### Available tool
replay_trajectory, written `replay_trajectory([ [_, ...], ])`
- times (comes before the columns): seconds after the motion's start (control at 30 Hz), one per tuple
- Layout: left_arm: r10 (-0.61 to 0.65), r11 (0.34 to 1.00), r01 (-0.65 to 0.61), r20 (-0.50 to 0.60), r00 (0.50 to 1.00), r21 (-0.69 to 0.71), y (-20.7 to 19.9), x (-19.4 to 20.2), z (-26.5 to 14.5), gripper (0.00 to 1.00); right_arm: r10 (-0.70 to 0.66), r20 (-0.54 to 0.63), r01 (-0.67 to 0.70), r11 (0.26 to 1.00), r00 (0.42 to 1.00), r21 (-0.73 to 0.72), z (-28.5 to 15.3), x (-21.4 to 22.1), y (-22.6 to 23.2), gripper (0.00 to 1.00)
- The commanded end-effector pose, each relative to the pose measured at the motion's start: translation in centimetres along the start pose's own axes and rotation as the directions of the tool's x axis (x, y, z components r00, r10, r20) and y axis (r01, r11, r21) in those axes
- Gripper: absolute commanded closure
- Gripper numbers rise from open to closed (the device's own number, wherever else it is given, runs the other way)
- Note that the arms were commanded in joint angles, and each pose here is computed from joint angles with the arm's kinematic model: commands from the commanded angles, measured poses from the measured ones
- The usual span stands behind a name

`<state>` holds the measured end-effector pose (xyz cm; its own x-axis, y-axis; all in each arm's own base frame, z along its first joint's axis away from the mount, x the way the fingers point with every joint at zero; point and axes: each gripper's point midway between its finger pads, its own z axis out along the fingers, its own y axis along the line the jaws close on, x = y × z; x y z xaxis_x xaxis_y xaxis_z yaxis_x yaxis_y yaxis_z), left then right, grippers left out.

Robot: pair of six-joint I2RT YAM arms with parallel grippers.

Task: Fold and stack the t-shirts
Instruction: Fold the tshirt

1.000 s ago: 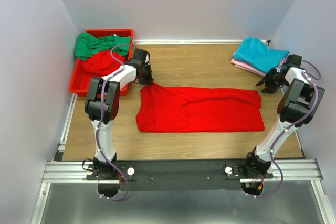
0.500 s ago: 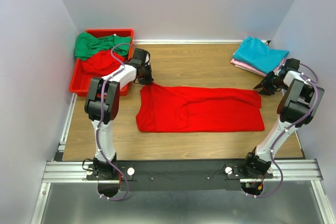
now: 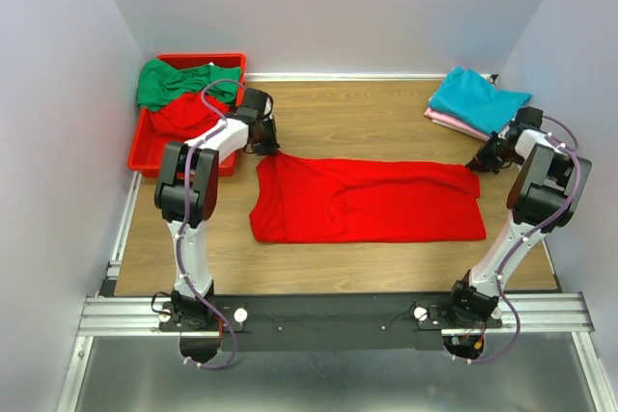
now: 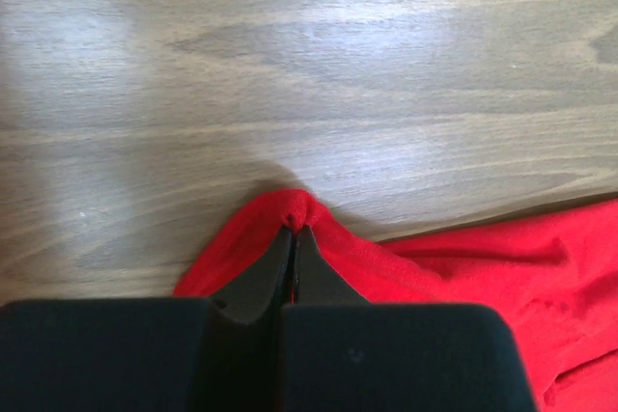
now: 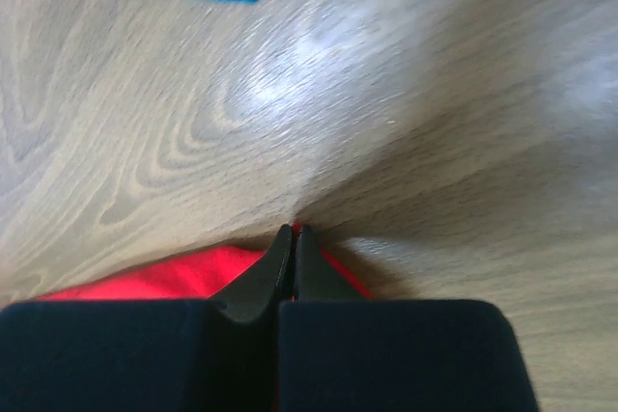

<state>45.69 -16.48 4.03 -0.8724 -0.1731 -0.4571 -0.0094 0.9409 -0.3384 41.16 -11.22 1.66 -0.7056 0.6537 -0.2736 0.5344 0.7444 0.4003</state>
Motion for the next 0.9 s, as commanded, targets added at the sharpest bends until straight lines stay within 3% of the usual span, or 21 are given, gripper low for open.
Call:
replay_trajectory([
  [0.0, -0.006, 1.000, 0.007, 0.031, 1.000, -0.017, 1.3, -1.5, -0.2, 1.00, 0.031, 0.045, -0.037, 0.988, 0.999, 0.152, -0.4, -1.3, -2.6, 0.99],
  [0.23, -0.007, 1.000, 0.008, 0.044, 0.999, -0.004, 1.5, -2.1, -0.3, 1.00, 0.063, 0.102, -0.081, 0.978, 0.993, 0.191, -1.5, -3.6, -3.4, 0.99],
  [0.47, 0.013, 1.000, -0.014, 0.045, 0.999, 0.018, 1.0, -2.7, 0.2, 1.00, 0.064, 0.070, -0.074, 0.986, 0.995, 0.150, -0.7, -3.4, -2.8, 0.99],
  [0.57, 0.028, 0.999, -0.030, 0.054, 0.998, 0.024, 0.7, -3.5, 0.1, 0.91, 0.053, 0.065, -0.061, 0.990, 0.996, 0.128, -0.9, -3.5, -2.4, 0.98],
  [0.6, 0.030, 0.999, -0.032, 0.062, 0.998, 0.028, 0.5, -3.9, -0.1, 0.77, 0.046, 0.076, -0.055, 0.991, 0.996, 0.121, -1.4, -3.7, -2.1, 0.90],
  [0.67, 0.036, 0.999, -0.038, 0.073, 0.997, 0.031, 0.2, -4.4, -0.4, 0.61, 0.042, 0.091, -0.053, 0.992, 0.995, 0.116, -2.1, -4.0, -1.7, 0.75],
  [0.7, 0.040, 0.998, -0.043, 0.088, 0.995, 0.037, -0.2, -5.0, -0.7, 0.46, 0.036, 0.110, -0.049, 0.993, 0.993, 0.111, -2.9, -4.4, -1.4, 0.66],
  [0.73, 0.044, 0.998, -0.048, 0.095, 0.995, 0.040, -0.4, -5.3, -0.9, 0.40, 0.035, 0.120, -0.049, 0.992, 0.992, 0.119, -3.3, -4.6, -1.4, 0.55],
  [0.87, 0.075, 0.995, -0.081, 0.116, 0.990, 0.054, -1.9, -5.9, -1.8, 0.28, 0.037, 0.156, -0.059, 0.988, 0.987, 0.143, -5.0, -4.6, -1.4, 0.44],
])
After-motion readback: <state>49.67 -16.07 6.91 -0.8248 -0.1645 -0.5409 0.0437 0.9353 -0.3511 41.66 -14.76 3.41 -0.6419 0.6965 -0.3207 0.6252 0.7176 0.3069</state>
